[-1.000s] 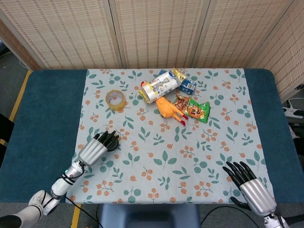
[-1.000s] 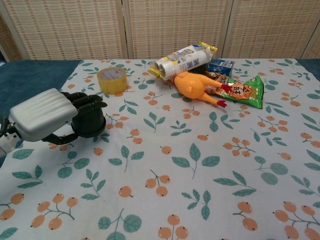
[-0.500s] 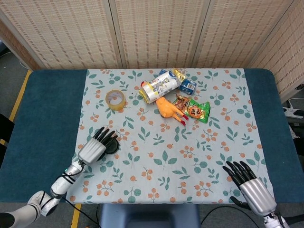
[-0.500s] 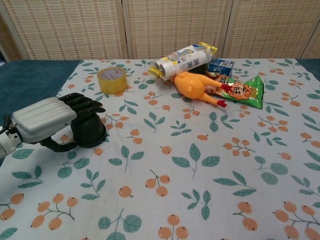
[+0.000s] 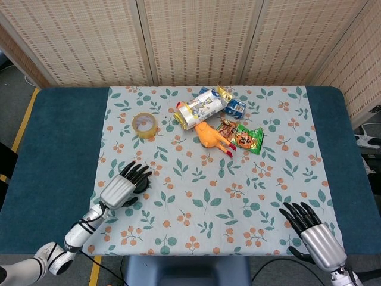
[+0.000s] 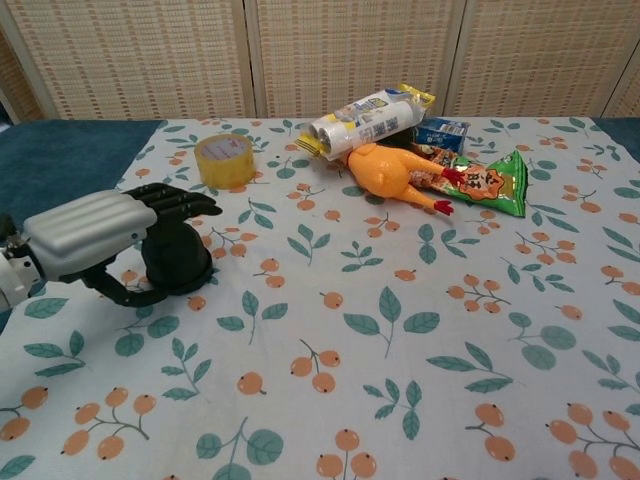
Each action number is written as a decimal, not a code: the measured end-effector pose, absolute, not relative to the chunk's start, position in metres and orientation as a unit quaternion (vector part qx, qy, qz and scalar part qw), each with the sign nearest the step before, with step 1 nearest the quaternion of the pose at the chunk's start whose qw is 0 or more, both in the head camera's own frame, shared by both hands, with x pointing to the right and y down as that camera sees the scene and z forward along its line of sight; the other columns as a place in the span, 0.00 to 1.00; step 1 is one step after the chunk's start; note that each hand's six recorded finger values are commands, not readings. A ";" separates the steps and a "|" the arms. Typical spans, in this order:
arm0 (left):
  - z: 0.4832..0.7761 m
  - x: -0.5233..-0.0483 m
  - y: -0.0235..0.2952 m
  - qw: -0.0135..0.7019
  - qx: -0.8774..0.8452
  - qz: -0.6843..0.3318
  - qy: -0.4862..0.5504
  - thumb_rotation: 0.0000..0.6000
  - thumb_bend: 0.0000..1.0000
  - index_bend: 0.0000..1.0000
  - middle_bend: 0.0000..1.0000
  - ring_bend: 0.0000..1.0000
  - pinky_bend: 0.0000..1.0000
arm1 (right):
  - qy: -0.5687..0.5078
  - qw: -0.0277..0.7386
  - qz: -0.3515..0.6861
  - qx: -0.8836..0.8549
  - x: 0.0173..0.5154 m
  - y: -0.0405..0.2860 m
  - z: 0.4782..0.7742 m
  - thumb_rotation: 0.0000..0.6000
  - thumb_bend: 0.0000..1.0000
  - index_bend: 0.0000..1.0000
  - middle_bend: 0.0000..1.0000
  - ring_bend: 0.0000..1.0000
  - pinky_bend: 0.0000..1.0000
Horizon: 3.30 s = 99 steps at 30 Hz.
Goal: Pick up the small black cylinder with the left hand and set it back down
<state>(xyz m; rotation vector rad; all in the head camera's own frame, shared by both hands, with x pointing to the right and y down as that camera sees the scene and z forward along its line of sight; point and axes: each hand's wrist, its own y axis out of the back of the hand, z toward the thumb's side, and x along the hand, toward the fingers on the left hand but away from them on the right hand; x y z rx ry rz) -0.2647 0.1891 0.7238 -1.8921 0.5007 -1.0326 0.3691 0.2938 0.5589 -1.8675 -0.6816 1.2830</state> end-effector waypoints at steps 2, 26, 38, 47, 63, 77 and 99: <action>0.719 -0.263 0.187 0.424 -0.778 -0.411 0.215 1.00 0.27 0.00 0.00 0.00 0.03 | -0.266 0.378 0.502 -0.731 0.369 0.294 0.559 1.00 0.10 0.00 0.00 0.00 0.00; 0.726 -0.272 0.161 0.325 -0.792 -0.470 0.215 1.00 0.27 0.25 0.06 0.00 0.02 | -0.264 0.376 0.505 -0.730 0.369 0.294 0.560 1.00 0.10 0.00 0.00 0.00 0.00; 0.730 -0.273 0.157 0.336 -0.784 -0.479 0.209 1.00 0.27 0.31 0.06 0.00 0.02 | -0.259 0.372 0.505 -0.734 0.368 0.295 0.561 1.00 0.10 0.00 0.00 0.00 0.00; 0.729 -0.270 0.156 0.343 -0.784 -0.476 0.201 1.00 0.40 0.50 0.49 0.28 0.24 | -0.258 0.371 0.507 -0.734 0.368 0.295 0.563 1.00 0.10 0.00 0.00 0.00 0.00; 0.723 -0.268 0.156 0.386 -0.768 -0.462 0.218 1.00 0.55 0.63 0.64 0.50 0.52 | -0.255 0.370 0.510 -0.733 0.368 0.296 0.563 1.00 0.10 0.00 0.00 0.00 0.00; 0.711 -0.268 0.154 0.360 -0.784 -0.445 0.240 1.00 0.56 0.65 0.65 0.51 0.53 | -0.255 0.370 0.511 -0.733 0.368 0.295 0.564 1.00 0.10 0.00 0.00 0.00 0.00; 0.711 -0.266 0.151 0.187 -0.833 -0.420 0.307 1.00 0.56 0.62 0.64 0.53 0.54 | -0.254 0.370 0.511 -0.733 0.368 0.295 0.563 1.00 0.10 0.00 0.00 0.00 0.00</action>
